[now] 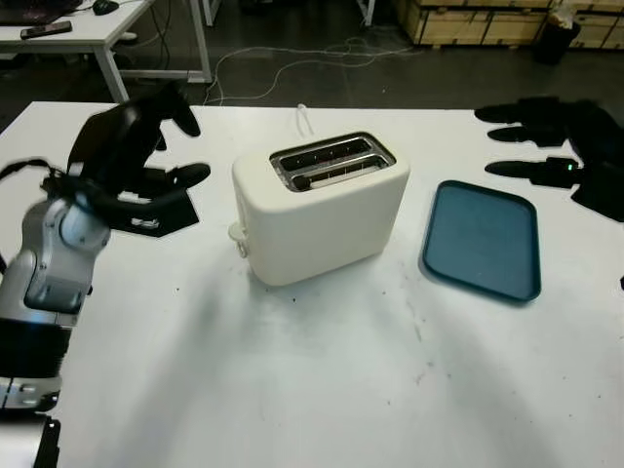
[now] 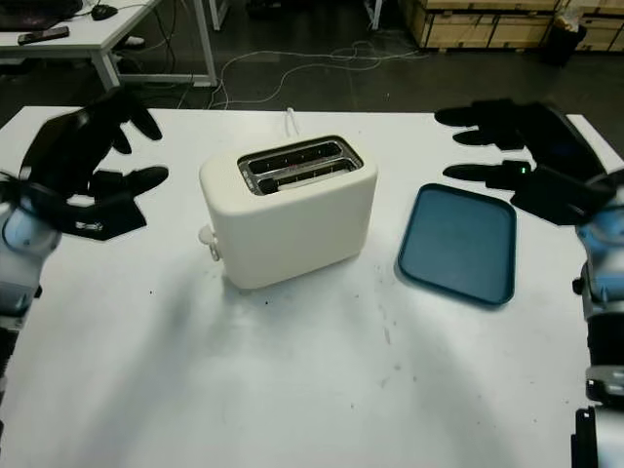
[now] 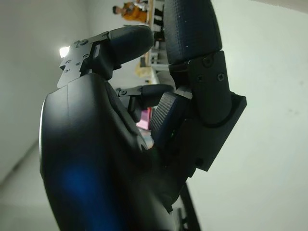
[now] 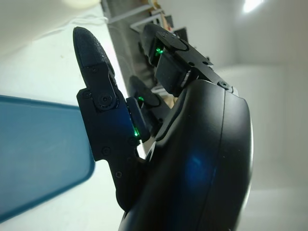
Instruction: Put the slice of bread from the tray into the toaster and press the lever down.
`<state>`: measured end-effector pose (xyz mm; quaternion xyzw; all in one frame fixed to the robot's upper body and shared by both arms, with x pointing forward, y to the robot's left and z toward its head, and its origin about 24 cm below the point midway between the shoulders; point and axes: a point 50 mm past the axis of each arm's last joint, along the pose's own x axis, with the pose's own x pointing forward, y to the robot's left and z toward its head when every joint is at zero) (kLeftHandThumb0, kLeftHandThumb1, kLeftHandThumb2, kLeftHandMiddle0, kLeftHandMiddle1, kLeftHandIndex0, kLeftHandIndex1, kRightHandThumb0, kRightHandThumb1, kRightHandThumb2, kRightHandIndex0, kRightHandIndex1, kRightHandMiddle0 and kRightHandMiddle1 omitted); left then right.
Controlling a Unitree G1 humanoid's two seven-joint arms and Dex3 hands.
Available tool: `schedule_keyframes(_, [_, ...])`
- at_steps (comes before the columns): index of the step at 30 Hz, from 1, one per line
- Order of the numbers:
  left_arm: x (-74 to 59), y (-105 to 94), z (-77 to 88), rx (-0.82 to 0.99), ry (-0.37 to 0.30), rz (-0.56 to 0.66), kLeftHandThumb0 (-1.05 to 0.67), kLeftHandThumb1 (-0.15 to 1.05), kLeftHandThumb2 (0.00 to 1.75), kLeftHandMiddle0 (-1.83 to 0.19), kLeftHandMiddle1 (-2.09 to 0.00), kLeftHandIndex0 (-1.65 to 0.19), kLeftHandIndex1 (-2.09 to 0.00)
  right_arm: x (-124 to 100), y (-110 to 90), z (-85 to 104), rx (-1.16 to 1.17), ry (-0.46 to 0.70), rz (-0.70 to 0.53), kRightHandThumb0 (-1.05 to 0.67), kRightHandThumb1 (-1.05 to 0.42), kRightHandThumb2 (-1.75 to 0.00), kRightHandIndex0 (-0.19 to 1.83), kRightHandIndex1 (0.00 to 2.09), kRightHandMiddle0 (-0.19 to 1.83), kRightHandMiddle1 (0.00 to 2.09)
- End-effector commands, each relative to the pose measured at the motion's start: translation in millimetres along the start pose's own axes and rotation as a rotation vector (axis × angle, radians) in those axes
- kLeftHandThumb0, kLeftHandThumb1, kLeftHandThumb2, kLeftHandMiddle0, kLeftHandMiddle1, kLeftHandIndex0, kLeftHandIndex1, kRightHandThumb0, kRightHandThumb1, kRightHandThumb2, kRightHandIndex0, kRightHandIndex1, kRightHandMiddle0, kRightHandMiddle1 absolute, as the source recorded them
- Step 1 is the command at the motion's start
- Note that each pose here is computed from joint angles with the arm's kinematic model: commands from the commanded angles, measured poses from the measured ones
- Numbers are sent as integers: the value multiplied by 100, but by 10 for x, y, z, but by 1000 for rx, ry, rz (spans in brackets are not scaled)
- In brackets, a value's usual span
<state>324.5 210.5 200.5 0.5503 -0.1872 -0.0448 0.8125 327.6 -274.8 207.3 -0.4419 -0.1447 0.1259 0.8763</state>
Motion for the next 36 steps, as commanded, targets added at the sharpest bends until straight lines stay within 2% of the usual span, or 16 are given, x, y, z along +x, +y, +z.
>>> schedule_keyframes(1, [53, 51, 46, 40, -4, -11, -105, 58, 95, -46, -175, -23, -175, 36, -56, 55, -61, -11, 27, -61, -82, -1, 84, 2, 78, 1])
schedule_keyframes(6, [95, 19, 31, 84, 28, -41, -105, 45, 109, -49, -175, -25, -175, 86, -55, 94, -82, 6, 71, -63, -81, 0, 83, 1, 77, 0])
schedule_keyframes(10, [88, 3, -8, 138, 67, -84, -104, 30, 121, -55, -175, -26, -174, 101, -4, 128, -89, 9, 106, -60, -81, 0, 81, 1, 74, 0])
schedule_keyframes(14, [47, -21, -9, 122, 88, -102, -94, 20, 125, -51, -175, -26, -170, 100, 65, 147, -105, 12, 125, -56, -79, -1, 80, 0, 73, 0])
schedule_keyframes(19, [-1, -67, -10, 109, 90, -92, -93, 23, 128, -42, -175, -26, -166, 88, 140, 142, -64, 19, 138, -52, -80, 0, 77, 0, 70, 0])
schedule_keyframes(30, [-52, -95, -22, 77, 89, -59, -93, 27, 125, -47, -175, -22, -167, 61, 194, 89, -22, 14, 135, -47, -79, 0, 75, 0, 68, 0])
schedule_keyframes(36, [-48, -99, -13, 81, 106, -69, -93, 27, 126, -43, -175, -21, -169, 55, 188, 89, -29, 12, 135, -47, -80, 0, 75, 0, 68, 0])
